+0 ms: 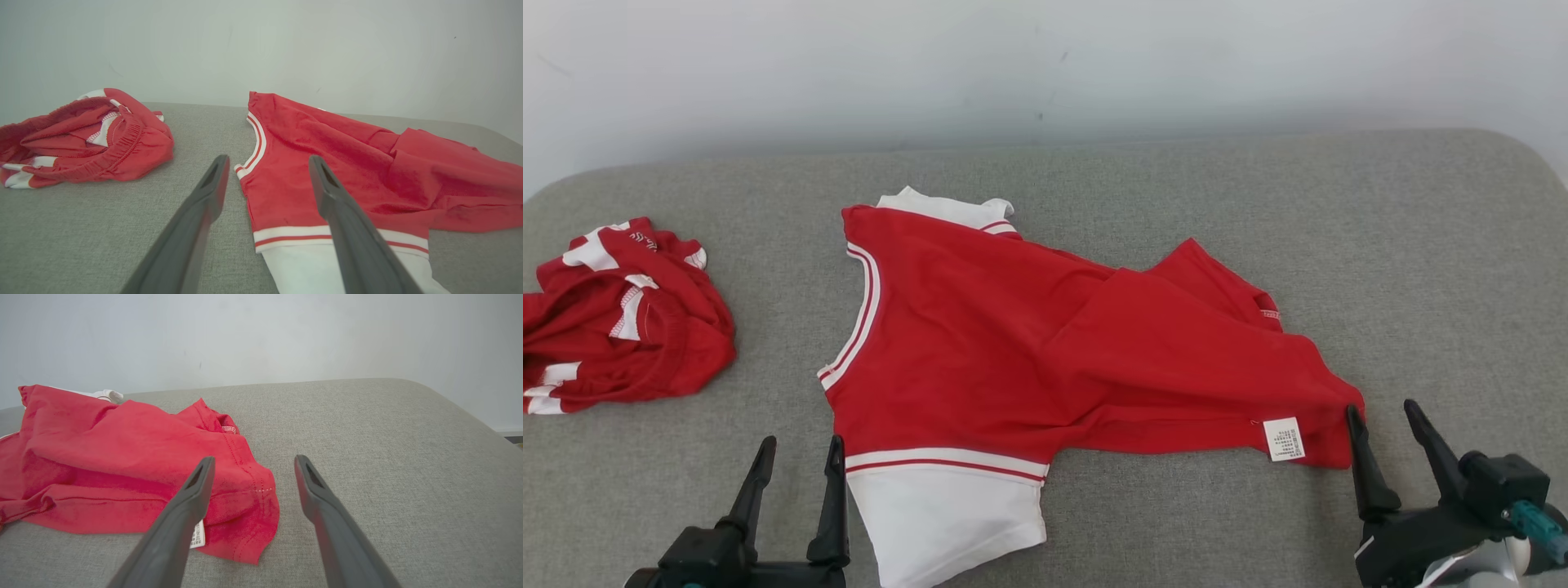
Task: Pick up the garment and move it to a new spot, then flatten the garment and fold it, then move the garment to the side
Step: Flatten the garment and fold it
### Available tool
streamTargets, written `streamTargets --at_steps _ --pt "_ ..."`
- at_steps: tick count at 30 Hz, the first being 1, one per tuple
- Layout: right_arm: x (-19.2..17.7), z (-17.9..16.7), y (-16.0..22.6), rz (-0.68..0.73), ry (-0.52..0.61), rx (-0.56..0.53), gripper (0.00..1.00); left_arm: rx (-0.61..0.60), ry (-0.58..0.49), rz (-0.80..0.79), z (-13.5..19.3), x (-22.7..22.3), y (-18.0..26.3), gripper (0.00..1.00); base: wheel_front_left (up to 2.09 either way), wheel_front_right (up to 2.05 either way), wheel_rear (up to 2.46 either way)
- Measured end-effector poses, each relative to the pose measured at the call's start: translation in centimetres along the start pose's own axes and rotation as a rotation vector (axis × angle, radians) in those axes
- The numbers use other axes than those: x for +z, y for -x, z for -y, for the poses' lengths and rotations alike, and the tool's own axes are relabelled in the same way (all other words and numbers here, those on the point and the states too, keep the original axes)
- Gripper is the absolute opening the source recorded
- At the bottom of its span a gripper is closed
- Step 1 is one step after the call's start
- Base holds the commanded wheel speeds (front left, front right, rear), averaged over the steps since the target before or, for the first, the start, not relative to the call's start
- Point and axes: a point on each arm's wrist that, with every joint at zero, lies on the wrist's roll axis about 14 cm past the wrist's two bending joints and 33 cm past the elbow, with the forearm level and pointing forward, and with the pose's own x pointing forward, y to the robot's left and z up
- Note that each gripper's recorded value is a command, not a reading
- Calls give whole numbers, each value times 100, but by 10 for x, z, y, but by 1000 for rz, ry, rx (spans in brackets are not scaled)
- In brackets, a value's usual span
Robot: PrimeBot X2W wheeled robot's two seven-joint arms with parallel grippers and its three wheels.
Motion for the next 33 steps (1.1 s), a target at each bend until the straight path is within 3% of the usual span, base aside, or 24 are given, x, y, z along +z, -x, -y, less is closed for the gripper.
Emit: streamTargets --at_steps 22,33 --pt "26 -3 26 115 -23 -44 100 29 -6 47 -4 16 10 100 0 0 0" --pt "46 -29 38 195 -24 -4 100 73 -31 88 -15 30 18 100 0 0 0"
